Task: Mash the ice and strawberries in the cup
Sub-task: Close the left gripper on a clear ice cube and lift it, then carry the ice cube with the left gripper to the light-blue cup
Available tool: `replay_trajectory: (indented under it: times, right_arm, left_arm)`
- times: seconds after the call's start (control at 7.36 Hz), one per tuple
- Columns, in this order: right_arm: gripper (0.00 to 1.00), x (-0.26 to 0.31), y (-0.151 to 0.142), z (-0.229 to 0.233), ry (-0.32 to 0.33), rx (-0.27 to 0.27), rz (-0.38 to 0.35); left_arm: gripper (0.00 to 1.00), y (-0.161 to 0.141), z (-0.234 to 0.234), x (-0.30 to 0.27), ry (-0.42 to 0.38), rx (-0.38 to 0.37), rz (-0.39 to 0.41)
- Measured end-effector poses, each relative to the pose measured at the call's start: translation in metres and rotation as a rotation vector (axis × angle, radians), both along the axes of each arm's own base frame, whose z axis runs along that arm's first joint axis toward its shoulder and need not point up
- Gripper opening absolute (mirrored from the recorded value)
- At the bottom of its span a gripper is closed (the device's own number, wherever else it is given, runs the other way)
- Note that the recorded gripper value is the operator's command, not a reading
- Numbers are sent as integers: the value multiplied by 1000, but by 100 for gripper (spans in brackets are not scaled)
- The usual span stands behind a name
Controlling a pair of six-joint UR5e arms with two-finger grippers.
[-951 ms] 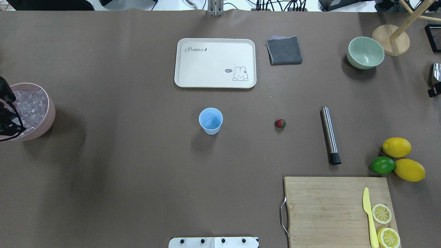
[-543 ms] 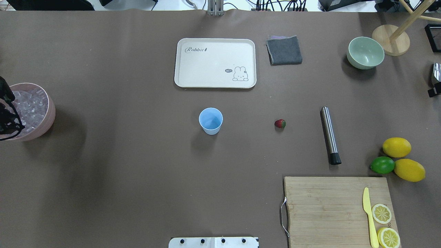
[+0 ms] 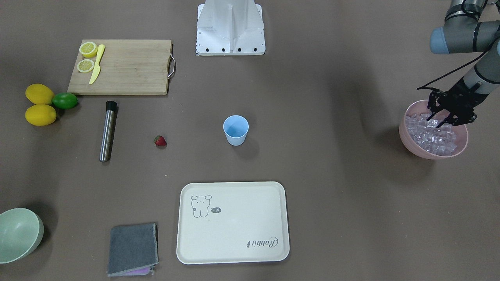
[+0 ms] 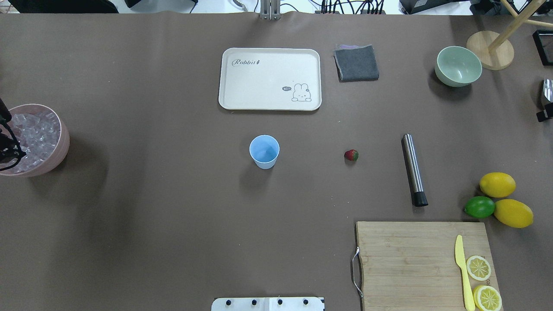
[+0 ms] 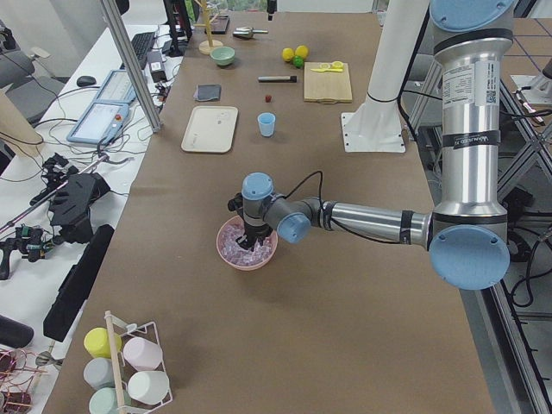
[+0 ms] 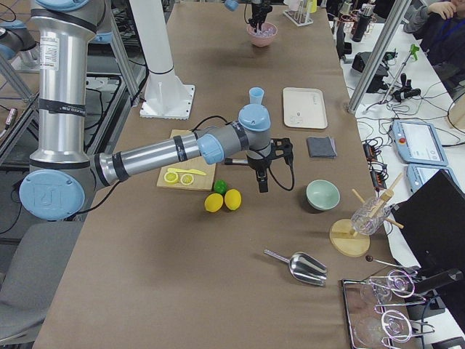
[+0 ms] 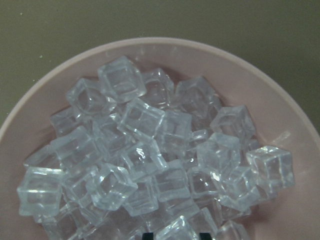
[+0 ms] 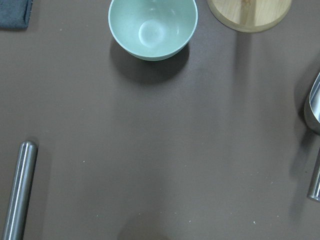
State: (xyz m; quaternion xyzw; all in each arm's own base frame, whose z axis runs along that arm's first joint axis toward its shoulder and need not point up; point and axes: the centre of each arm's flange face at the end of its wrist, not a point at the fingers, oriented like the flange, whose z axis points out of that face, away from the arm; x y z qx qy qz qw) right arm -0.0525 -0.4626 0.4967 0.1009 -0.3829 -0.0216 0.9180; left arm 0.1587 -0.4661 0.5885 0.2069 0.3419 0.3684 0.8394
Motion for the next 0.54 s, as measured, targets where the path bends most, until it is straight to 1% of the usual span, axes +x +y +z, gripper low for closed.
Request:
replay_trajectory:
  times: [0.14,0.27,0.41,0.54]
  right_arm:
    - [100,0,0,0,0,0,0]
    - [100,0,0,0,0,0,0]
    - [100,0,0,0,0,-1,0]
    - [100,0,0,0,0,-1,0]
  left_arm:
    - [0,-7,-14,-12,28,-20,-15]
    - [0,-19,-39,-24,59,-50,-35]
    - [0,-34,-67,-32,93,-102,-69]
    - [0,-47,-97,-32,136,-179,-138]
